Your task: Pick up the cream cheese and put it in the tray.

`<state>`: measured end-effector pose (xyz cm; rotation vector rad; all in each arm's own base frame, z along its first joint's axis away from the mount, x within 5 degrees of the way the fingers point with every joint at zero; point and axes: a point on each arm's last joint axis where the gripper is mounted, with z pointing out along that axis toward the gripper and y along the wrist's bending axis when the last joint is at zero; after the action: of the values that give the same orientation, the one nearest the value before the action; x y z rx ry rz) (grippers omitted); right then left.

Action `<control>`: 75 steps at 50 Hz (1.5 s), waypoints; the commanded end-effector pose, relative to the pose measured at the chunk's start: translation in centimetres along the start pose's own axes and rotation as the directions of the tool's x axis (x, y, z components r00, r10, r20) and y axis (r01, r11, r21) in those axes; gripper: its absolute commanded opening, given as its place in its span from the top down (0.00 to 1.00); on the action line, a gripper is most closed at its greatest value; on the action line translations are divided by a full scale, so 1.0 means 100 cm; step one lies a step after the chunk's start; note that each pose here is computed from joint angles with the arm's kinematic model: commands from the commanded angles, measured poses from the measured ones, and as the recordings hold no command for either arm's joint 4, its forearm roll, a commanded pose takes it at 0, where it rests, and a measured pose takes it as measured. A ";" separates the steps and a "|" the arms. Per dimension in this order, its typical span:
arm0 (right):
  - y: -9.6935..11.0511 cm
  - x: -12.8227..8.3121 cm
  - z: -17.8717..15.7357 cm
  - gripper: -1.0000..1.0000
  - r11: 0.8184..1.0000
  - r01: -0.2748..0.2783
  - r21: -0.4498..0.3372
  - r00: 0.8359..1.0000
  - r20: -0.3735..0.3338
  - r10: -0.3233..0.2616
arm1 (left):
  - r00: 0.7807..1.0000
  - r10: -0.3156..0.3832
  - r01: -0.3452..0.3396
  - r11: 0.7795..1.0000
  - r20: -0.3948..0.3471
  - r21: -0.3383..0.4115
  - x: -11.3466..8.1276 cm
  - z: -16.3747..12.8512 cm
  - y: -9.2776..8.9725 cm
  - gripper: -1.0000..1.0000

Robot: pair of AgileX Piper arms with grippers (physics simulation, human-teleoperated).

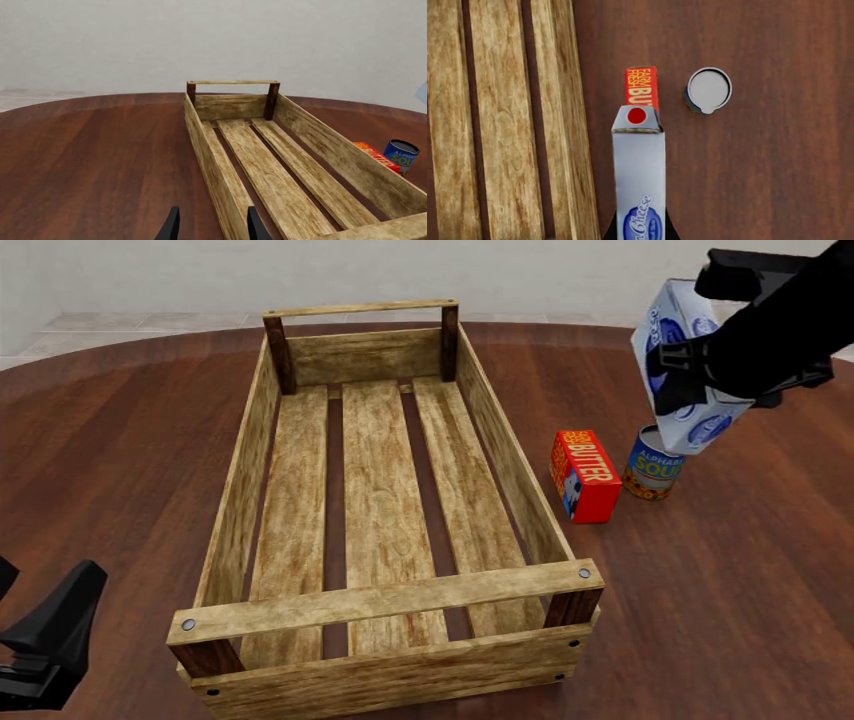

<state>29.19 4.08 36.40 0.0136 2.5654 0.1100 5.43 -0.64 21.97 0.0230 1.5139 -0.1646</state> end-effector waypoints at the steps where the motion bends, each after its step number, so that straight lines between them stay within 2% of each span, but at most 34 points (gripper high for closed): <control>1: 0.050 -0.036 0.018 1.00 0.990 0.120 -0.072 0.993 0.007 -0.119 | 1.000 0.017 -0.017 1.000 0.002 -0.010 0.002 0.000 0.001 0.00; 2: 0.050 -0.041 0.024 1.00 0.991 0.115 -0.070 0.993 0.011 -0.115 | 1.000 0.017 -0.017 1.000 0.002 -0.009 0.002 0.000 0.001 0.00; 4: 0.053 -0.047 0.038 1.00 0.985 0.158 -0.069 0.987 0.003 -0.158 | 1.000 0.019 -0.019 1.000 0.001 -0.006 0.002 0.000 0.001 0.00; 6: 0.059 -0.047 0.040 1.00 0.984 0.162 -0.077 0.987 0.000 -0.162 | 1.000 0.021 -0.021 1.000 0.001 -0.004 0.003 0.000 0.000 0.00; 7: 0.068 -0.052 0.048 1.00 0.979 0.185 -0.087 0.983 0.001 -0.185 | 0.999 0.032 -0.032 0.999 0.004 0.002 0.003 0.000 0.000 0.00; 15: 0.094 -0.066 0.060 1.00 0.969 0.220 -0.115 0.975 0.019 -0.219 | 0.999 0.031 -0.031 1.000 0.008 0.006 0.003 0.000 0.000 0.00; 20: 0.105 -0.068 0.075 1.00 0.961 0.246 -0.124 0.969 0.009 -0.247 | 0.999 0.034 -0.034 0.999 0.006 0.011 0.004 0.001 0.000 0.00; 22: 0.119 -0.062 0.090 1.00 0.952 0.272 -0.140 0.961 -0.010 -0.276 | 0.999 0.036 -0.036 0.999 0.004 0.012 0.003 0.000 0.000 0.00; 31: 0.152 -0.057 0.114 1.00 0.939 0.298 -0.173 0.952 -0.012 -0.304 | 1.000 0.019 -0.019 1.000 0.000 0.006 0.004 0.000 0.000 0.00; 46: 0.191 -0.076 0.127 1.00 0.921 0.332 -0.203 0.942 0.010 -0.337 | 1.000 0.022 -0.022 1.000 0.001 0.013 0.002 0.000 -0.001 0.00; 58: 0.220 -0.070 0.156 1.00 0.902 0.369 -0.223 0.925 -0.009 -0.381 | 1.000 0.019 -0.019 1.000 0.002 0.013 0.000 0.000 -0.001 0.00; 70: 0.253 -0.053 0.191 1.00 0.883 0.399 -0.248 0.908 -0.029 -0.418 | 1.000 0.014 -0.014 1.000 0.003 0.017 0.000 0.000 -0.001 0.00; 75: 0.261 -0.046 0.201 1.00 0.880 0.403 -0.253 0.905 -0.037 -0.425 | 1.000 0.011 -0.011 1.000 0.004 0.016 0.000 0.000 -0.001 0.00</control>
<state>43.65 29.16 26.16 -0.6252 2.5617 0.2432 5.43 -0.73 21.94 0.0473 1.5092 -0.1643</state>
